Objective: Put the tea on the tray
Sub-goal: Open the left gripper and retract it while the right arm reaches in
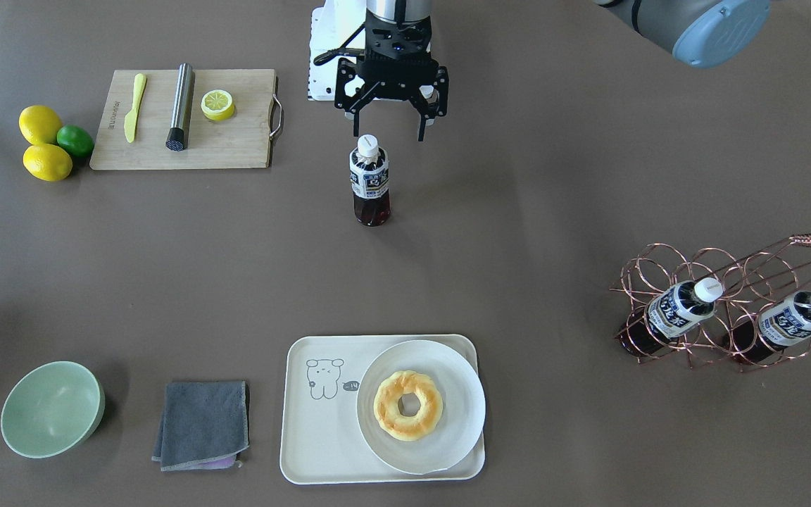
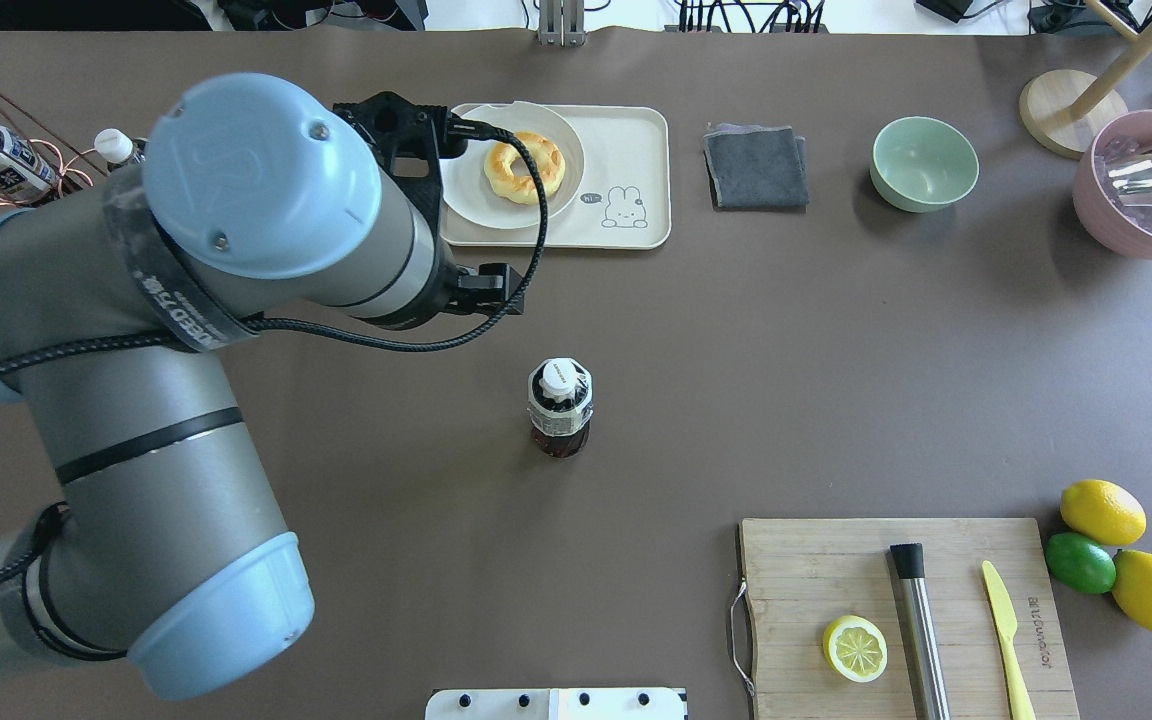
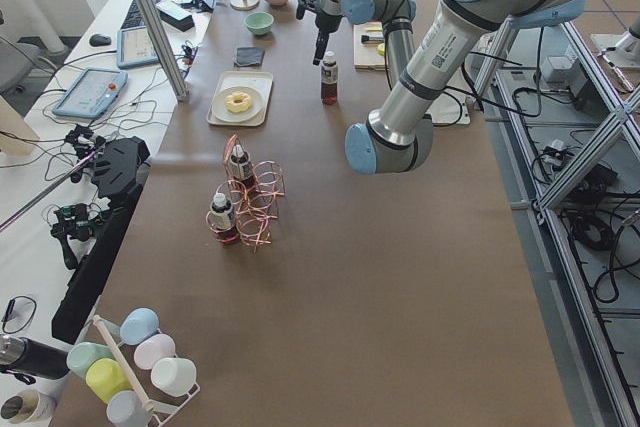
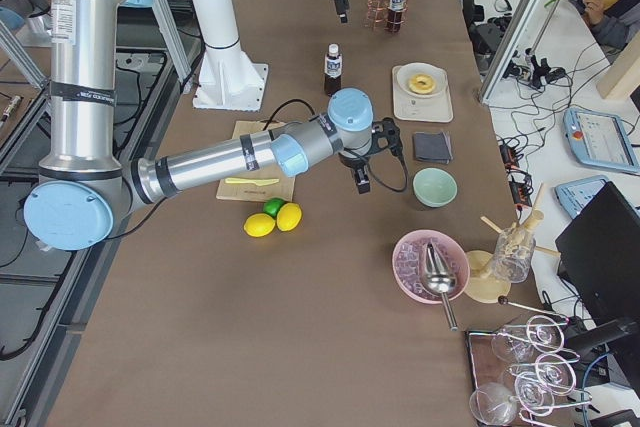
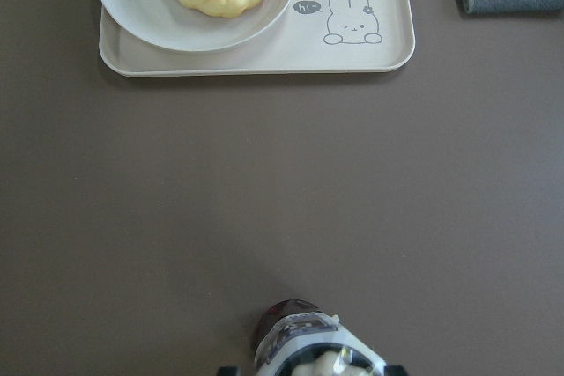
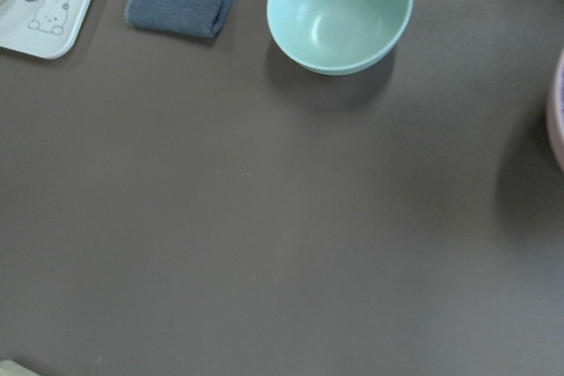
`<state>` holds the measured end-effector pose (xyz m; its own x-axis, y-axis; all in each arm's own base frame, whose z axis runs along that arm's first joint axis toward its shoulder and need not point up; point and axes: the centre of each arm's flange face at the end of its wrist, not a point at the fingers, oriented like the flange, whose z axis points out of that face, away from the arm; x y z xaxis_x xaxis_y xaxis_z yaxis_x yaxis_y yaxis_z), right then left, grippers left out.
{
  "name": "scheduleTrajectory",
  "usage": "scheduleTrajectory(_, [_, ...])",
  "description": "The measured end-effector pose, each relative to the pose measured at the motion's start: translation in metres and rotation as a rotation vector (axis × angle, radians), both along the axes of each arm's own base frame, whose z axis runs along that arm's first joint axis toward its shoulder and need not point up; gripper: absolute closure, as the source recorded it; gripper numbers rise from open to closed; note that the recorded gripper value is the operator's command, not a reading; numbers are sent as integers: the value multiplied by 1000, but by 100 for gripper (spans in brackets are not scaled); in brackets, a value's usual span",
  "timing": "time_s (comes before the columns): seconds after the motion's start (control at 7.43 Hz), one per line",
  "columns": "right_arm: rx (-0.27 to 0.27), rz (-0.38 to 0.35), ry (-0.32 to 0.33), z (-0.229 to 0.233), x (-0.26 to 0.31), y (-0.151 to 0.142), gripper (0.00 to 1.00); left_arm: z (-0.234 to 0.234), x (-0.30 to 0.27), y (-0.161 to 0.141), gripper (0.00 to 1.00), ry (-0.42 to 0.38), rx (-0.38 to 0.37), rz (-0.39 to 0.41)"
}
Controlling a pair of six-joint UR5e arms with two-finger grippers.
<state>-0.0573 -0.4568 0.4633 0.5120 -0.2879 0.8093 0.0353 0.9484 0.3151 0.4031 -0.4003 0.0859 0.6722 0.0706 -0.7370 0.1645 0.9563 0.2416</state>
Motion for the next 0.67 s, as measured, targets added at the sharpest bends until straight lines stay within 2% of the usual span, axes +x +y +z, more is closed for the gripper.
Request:
scheduleTrajectory(0.27, [-37, 55, -23, -53, -74, 6, 0, 44, -43, -15, 3, -53, 29, 35])
scheduleTrajectory(0.67, [-88, 131, -66, -149, -215, 27, 1, 96, -96, -21, 4, -105, 32, 69])
